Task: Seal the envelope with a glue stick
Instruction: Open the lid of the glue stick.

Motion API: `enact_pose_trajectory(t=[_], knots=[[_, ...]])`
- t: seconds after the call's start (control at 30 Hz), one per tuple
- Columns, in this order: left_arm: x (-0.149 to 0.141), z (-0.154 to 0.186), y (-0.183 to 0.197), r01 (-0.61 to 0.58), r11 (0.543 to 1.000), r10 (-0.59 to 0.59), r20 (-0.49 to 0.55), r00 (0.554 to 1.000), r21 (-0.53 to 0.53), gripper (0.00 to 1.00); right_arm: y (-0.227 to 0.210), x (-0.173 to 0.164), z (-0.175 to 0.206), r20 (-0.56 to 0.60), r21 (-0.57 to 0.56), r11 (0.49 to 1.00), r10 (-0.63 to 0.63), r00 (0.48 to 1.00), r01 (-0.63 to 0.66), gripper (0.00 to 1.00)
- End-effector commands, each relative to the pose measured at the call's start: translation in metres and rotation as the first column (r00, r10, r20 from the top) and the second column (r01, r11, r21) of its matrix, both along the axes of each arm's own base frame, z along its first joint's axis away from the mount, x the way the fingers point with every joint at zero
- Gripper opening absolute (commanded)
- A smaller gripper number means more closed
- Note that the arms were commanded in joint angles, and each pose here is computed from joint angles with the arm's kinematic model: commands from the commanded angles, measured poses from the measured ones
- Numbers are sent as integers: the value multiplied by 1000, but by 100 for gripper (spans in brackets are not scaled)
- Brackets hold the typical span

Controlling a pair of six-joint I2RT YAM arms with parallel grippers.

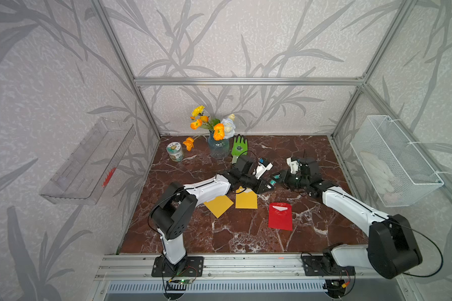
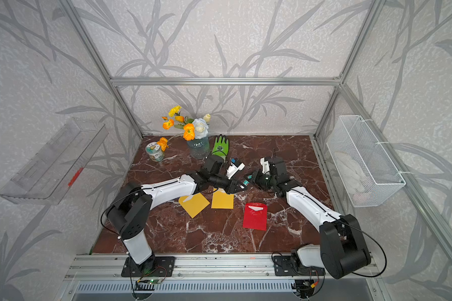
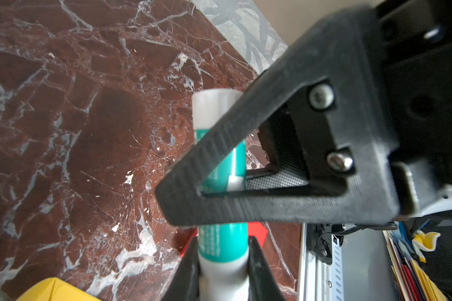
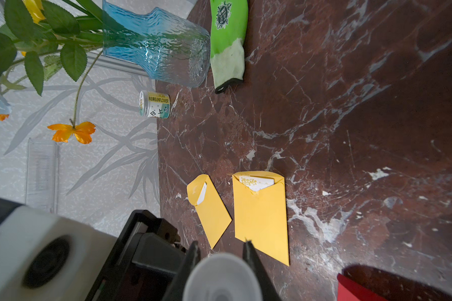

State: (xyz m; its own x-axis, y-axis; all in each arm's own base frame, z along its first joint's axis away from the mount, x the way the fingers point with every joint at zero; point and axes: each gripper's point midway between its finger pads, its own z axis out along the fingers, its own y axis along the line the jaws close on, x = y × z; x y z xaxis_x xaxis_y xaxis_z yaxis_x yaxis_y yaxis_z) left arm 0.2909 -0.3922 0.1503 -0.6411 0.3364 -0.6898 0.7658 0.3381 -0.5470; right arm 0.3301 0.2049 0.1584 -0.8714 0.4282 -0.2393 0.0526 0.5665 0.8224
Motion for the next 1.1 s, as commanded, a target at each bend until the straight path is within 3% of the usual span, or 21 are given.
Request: enact_pose_trajectory(t=[0.0, 0.23, 0.33, 0.43, 0.57, 0.63, 0.8, 0.97, 1.07], knots=[[-6, 6, -7, 61, 997, -60, 12, 998, -38, 0, -3, 5, -3, -10, 1, 1000, -23, 1000, 23, 0], [-20, -6, 1, 52, 998, -52, 15, 999, 24, 0, -37, 37, -4, -24, 42, 987, -155, 988, 156, 0], [-26, -5, 4, 20, 998, -26, 84, 996, 68, 0, -41, 49, -6, -35, 42, 986, -157, 987, 158, 0], [-30, -13, 7, -19, 986, -8, 158, 987, 164, 0, -42, 53, -12, -51, -7, 991, -137, 989, 137, 0], [-43, -24, 7, 10, 973, -49, 162, 986, 232, 0, -52, 55, -25, -62, -115, 983, -150, 987, 142, 0], [-52, -23, 3, 54, 978, -82, 131, 988, 202, 0, -60, 59, -30, -63, -131, 979, -164, 985, 154, 0], [-73, -7, -4, 180, 981, -182, 25, 983, 67, 0, -73, 76, -29, -43, -51, 985, -164, 985, 162, 0], [-78, 19, -3, 240, 965, -251, -110, 962, -108, 0, -67, 82, -12, 72, 8, 993, -119, 990, 118, 0], [-76, 24, 4, 238, 961, -259, -157, 953, -143, 0, -64, 82, -7, 128, 26, 995, -96, 987, 94, 0]])
